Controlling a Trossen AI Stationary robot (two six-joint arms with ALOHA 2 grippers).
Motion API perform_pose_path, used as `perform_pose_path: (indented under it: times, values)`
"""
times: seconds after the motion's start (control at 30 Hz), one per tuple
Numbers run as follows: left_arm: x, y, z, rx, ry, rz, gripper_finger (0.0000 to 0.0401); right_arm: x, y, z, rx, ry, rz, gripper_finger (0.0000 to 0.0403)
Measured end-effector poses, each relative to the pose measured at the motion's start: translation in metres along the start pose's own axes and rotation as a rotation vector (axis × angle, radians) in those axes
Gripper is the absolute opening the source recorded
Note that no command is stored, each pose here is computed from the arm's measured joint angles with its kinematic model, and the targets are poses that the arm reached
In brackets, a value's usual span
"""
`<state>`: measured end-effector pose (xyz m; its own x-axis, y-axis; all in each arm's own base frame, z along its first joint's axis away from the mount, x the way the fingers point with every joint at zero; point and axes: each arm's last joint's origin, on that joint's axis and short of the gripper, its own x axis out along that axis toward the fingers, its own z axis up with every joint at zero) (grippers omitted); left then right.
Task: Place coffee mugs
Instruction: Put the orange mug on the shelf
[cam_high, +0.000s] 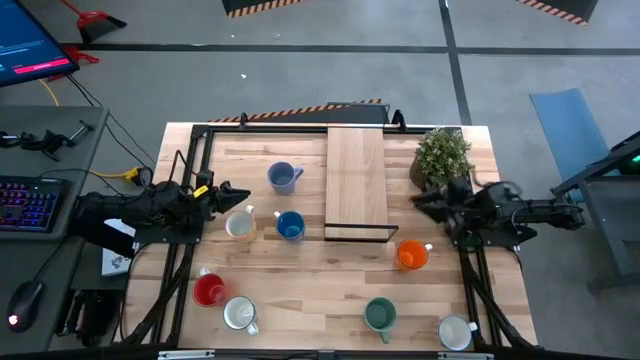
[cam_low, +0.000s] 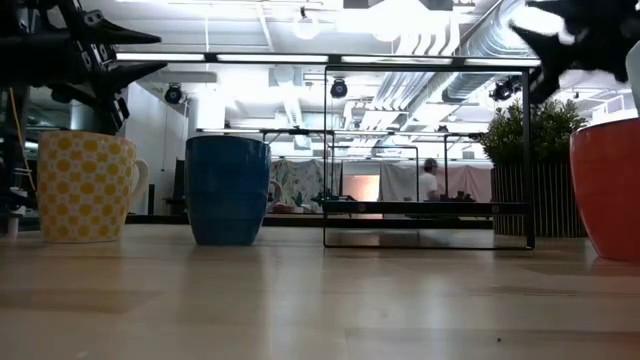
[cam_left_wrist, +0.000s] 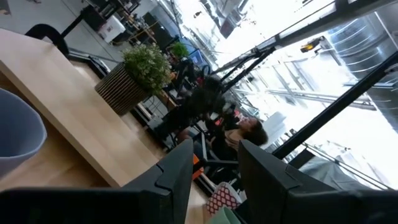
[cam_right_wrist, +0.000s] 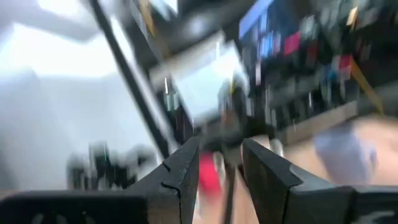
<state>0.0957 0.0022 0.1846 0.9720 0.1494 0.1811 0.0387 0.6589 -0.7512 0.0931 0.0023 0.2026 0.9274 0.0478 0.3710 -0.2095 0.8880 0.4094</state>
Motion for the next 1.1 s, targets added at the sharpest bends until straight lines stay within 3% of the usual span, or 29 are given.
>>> perform_pose_path:
  times: [0.2, 0.3, 0.4, 0.57, 0.7, 0.87, 1.0, 1.1]
  values:
    - [0.0, 0.0, 0.0, 0.001, -0.012, 0.012, 0.0117, 0.007, 0.026, 0.054, -0.11, -0.146, 0.018, 0.0114]
    - [0.0, 0.0, 0.0, 0.002, -0.012, 0.013, 0.0117, 0.02, 0.037, 0.078, -0.189, 0.002, -0.052, 0.0114]
    - [0.0, 0.001, 0.0, 0.008, -0.009, 0.016, 0.0117, 0.037, 0.042, 0.092, -0.208, 0.294, -0.219, 0.0114]
    - [0.0, 0.001, 0.0, 0.066, -0.009, 0.017, 0.0117, 0.059, 0.038, 0.087, -0.118, 0.883, -0.524, 0.0114]
    - [0.0, 0.001, 0.0, 0.114, -0.008, 0.017, 0.0117, 0.073, 0.038, 0.081, -0.028, 1.224, -0.577, 0.0114]
    - [0.0, 0.001, 0.0, 0.151, -0.007, 0.018, 0.0117, 0.09, 0.037, 0.062, 0.059, 1.42, -0.52, 0.0114]
    - [0.0, 0.001, 0.0, 0.151, -0.006, 0.018, 0.0117, 0.093, 0.044, 0.039, 0.024, 1.514, -0.484, 0.0114]
    - [0.0, 0.001, 0.0, 0.151, -0.005, 0.017, 0.0117, 0.092, 0.053, 0.026, -0.021, 1.509, -0.482, 0.0114]
